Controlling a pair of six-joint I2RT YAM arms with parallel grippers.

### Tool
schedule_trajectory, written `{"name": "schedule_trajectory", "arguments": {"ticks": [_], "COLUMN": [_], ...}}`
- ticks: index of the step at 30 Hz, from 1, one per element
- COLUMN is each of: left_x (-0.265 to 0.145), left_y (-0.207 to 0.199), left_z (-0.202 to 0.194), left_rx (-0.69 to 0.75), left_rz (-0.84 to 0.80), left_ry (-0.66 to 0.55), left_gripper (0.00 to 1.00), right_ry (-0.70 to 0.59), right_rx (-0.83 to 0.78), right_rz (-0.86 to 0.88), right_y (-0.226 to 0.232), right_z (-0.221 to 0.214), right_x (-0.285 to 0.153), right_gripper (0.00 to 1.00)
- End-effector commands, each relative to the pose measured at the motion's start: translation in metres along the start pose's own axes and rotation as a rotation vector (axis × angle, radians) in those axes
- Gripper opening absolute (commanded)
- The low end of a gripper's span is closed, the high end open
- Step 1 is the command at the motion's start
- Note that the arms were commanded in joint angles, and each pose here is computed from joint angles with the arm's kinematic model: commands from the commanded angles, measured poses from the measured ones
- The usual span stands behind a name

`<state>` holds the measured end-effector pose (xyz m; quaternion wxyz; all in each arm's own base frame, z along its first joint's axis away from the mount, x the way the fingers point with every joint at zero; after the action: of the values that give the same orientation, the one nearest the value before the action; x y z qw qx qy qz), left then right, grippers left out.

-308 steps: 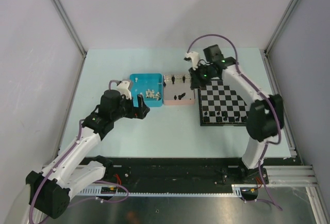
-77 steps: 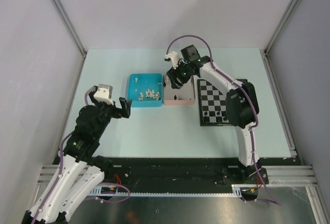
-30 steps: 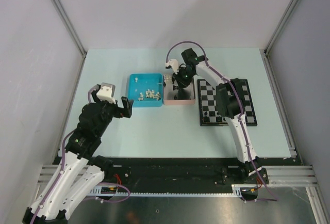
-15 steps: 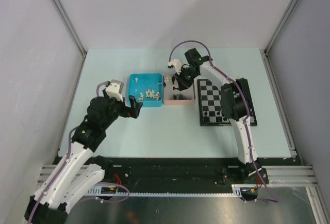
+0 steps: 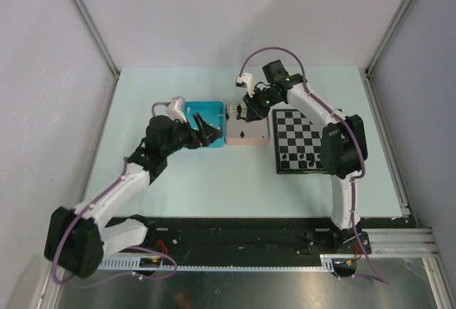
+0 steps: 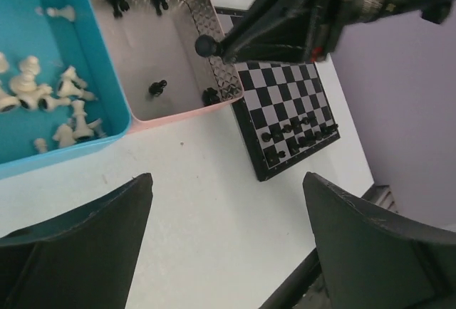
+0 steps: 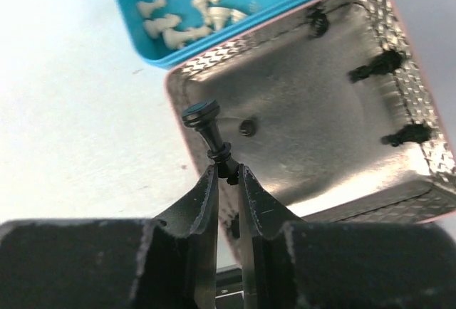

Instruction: Set up the chess pieces on the board

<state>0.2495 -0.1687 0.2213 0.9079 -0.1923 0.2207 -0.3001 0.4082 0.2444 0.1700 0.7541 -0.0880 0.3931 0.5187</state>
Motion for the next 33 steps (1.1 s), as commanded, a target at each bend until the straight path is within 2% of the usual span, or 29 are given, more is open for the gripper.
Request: {"name": "schedule_trajectory", "arguments": {"ticks": [1, 10, 19, 23, 33], "left_x": [0.026, 0.068, 0.079, 0.081, 0.085], "left_y": [-0.018, -0.015, -0.014, -0.012, -0.01], "left_z": [0.028, 0.028, 0.022, 0.02, 0.018], "left_rx": [-0.129, -0.181, -0.2, -0.202, -0.201], "left_rz": [-0.131, -0.19, -0.21, -0.207, -0.205], "left_ry": [-0.055, 0.016, 0.041, 0.046, 0.054], "left_gripper": [0.89, 0.77, 0.64, 0.54, 0.47], "right_ry": [-0.104, -0.119, -0.13, -0.13, -0.129], "right_rx": [-0.037, -0.034, -0.042, -0.042, -0.044], "right_rz": [0.08, 0.177, 0.198, 0.202, 0.209], "right_y": [0.038, 0.071, 0.08, 0.082, 0.086], "right_z": [0.024, 0.027, 0.03, 0.03, 0.029], "right_x": [-0.028, -0.033, -0.035, -0.035, -0.037], "right_gripper": [0.1, 0.09, 0.09, 0.09, 0.09]}}
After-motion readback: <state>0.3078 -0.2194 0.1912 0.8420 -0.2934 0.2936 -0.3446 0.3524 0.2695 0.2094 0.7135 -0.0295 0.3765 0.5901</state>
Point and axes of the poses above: each gripper's point midway between its finger pads, its own x axis out along the fingers, its own y axis along the line the jaws close on, z = x × y, the point moved 6 cm from there along -x, back along the fingers, and after that the axes turned 11 degrees about x, right-handed, at the moved point
